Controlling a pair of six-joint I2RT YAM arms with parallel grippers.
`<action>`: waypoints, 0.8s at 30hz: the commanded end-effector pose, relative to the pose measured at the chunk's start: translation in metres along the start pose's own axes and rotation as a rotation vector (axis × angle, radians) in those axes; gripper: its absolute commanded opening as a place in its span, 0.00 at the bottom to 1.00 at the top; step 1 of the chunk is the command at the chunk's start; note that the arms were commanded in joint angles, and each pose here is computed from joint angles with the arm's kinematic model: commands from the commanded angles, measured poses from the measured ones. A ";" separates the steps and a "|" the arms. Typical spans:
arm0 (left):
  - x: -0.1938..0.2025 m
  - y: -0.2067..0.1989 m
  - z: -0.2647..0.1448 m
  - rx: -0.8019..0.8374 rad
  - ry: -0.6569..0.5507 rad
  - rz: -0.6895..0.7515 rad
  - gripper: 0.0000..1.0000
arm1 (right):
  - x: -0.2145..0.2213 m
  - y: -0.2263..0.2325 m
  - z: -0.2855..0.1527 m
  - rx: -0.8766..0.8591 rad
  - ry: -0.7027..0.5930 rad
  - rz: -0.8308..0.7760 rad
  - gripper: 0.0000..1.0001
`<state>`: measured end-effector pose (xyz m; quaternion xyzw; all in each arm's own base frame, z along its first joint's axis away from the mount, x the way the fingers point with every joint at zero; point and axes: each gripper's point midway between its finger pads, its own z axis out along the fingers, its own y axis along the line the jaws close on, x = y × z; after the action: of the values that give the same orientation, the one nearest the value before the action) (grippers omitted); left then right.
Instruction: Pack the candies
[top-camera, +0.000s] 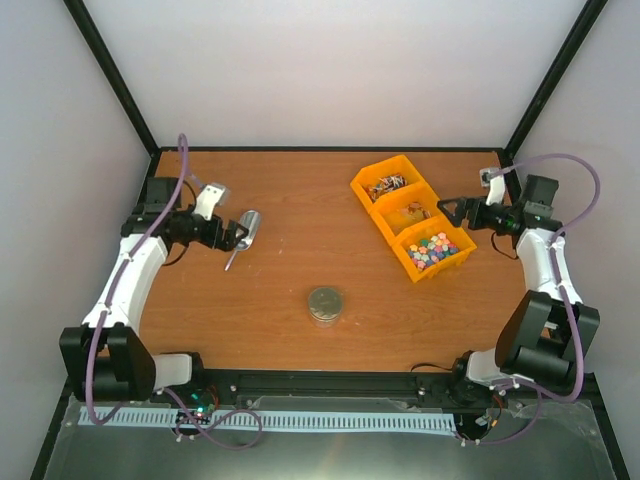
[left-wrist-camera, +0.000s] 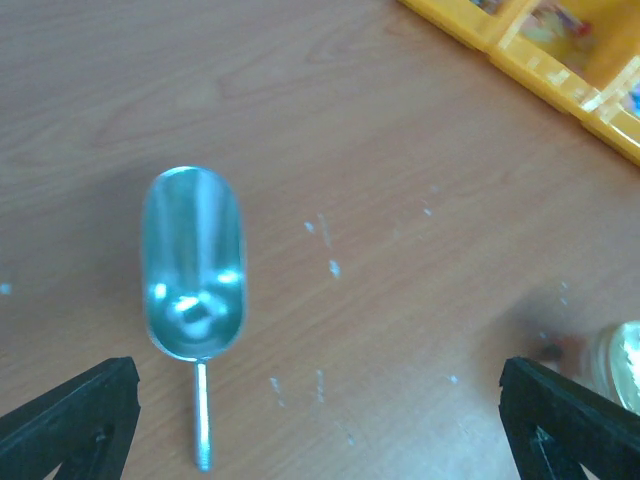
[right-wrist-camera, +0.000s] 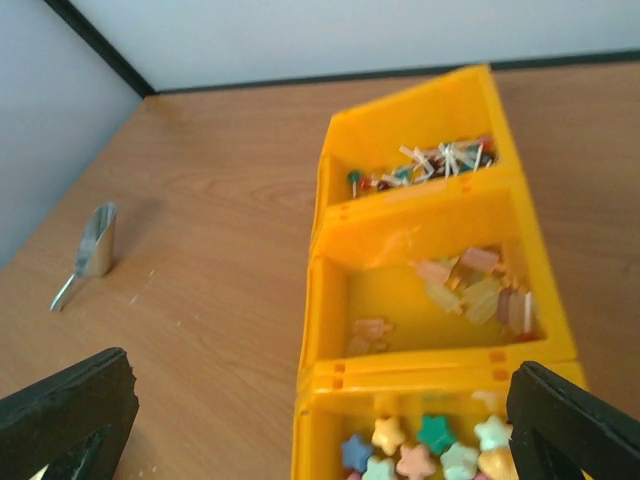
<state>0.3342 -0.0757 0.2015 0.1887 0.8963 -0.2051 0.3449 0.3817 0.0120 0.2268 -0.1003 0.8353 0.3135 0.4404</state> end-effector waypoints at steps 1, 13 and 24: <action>0.017 -0.049 -0.001 0.137 0.037 0.242 1.00 | 0.021 0.024 0.008 -0.053 0.062 -0.068 1.00; 0.092 -0.172 0.045 0.334 0.331 0.773 0.61 | 0.096 0.103 0.048 -0.204 0.277 -0.270 1.00; 0.090 -0.224 0.055 0.418 0.310 0.890 0.08 | 0.106 0.097 0.053 -0.183 0.278 -0.249 1.00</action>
<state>0.1901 -0.2562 0.1435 0.6326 0.7258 -0.1795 0.2020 0.3075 0.1298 0.1590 -0.2788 0.8420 0.3193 0.3336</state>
